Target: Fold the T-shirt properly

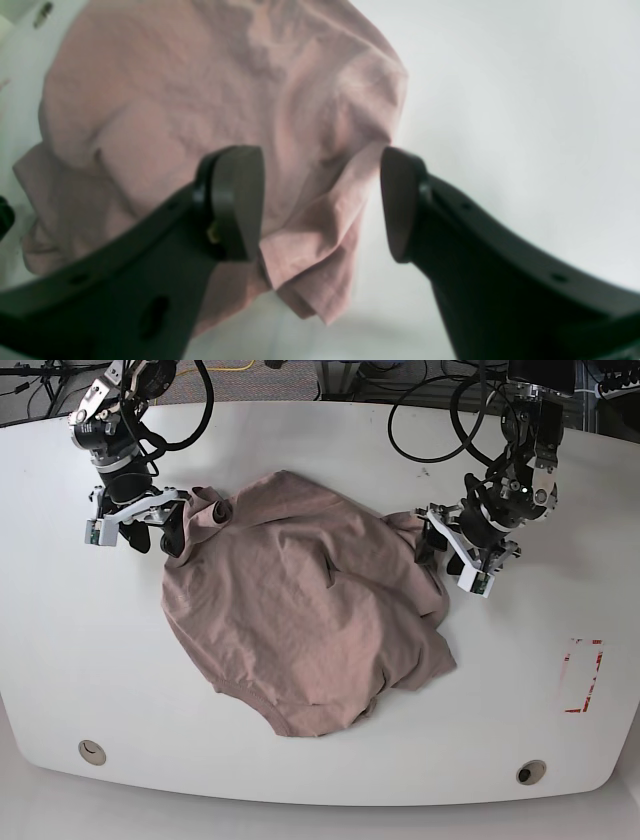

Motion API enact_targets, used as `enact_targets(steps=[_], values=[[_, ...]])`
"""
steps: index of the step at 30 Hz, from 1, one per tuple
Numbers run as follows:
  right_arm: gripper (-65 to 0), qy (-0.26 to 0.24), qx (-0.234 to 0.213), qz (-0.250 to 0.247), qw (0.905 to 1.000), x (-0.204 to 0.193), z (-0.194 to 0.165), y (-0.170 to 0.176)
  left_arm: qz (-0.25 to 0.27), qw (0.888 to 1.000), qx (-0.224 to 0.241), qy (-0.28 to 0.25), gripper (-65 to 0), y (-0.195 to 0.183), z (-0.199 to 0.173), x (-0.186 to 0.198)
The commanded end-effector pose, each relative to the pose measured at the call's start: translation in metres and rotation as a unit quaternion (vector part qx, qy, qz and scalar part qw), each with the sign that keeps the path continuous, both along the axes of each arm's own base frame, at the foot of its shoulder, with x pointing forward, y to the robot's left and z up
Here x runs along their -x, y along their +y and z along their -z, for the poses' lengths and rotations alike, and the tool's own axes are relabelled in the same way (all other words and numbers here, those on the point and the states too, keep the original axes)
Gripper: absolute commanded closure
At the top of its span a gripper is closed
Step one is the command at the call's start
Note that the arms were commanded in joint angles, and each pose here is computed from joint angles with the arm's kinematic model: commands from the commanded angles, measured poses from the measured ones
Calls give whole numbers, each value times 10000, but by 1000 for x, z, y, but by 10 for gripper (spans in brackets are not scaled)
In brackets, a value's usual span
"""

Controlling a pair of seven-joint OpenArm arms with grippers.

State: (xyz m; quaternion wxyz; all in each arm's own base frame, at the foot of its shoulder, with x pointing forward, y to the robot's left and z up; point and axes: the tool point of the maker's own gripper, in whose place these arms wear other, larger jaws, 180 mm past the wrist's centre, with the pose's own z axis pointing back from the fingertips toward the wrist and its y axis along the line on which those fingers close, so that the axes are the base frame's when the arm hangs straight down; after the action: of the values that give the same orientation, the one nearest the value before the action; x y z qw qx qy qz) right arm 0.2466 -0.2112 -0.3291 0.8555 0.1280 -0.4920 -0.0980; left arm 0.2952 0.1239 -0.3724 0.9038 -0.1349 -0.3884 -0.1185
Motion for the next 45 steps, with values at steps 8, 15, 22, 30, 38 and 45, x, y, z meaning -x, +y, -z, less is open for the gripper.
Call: enact_targets(steps=[8, 15, 22, 30, 38, 45], values=[[-170, -231, 84, -206, 9995, -6, -11, 14, -14, 9990, -166, -415, -221, 13, -17, -16], [-165, -121, 276, -337, 9990, -4, -8, 16, 16, 9998, -100, -185, -102, 3, -8, -10], [-270, 27, 451, -465, 9979, -1, -4, 20, 136, 9996, -140, 181, -1, -6, 0, -4], [-306, -59, 281, -777, 9966, -2, -6, 35, 222, 9984, -324, 406, 0, -1, 7, -2], [-416, -63, 237, -731, 9970, -1, -6, 32, 166, 9995, -223, 143, -108, -2, -2, -9], [-552, 134, 178, -446, 9988, 2, 8, 16, 106, 9995, -54, -297, -283, -3, -20, -25]])
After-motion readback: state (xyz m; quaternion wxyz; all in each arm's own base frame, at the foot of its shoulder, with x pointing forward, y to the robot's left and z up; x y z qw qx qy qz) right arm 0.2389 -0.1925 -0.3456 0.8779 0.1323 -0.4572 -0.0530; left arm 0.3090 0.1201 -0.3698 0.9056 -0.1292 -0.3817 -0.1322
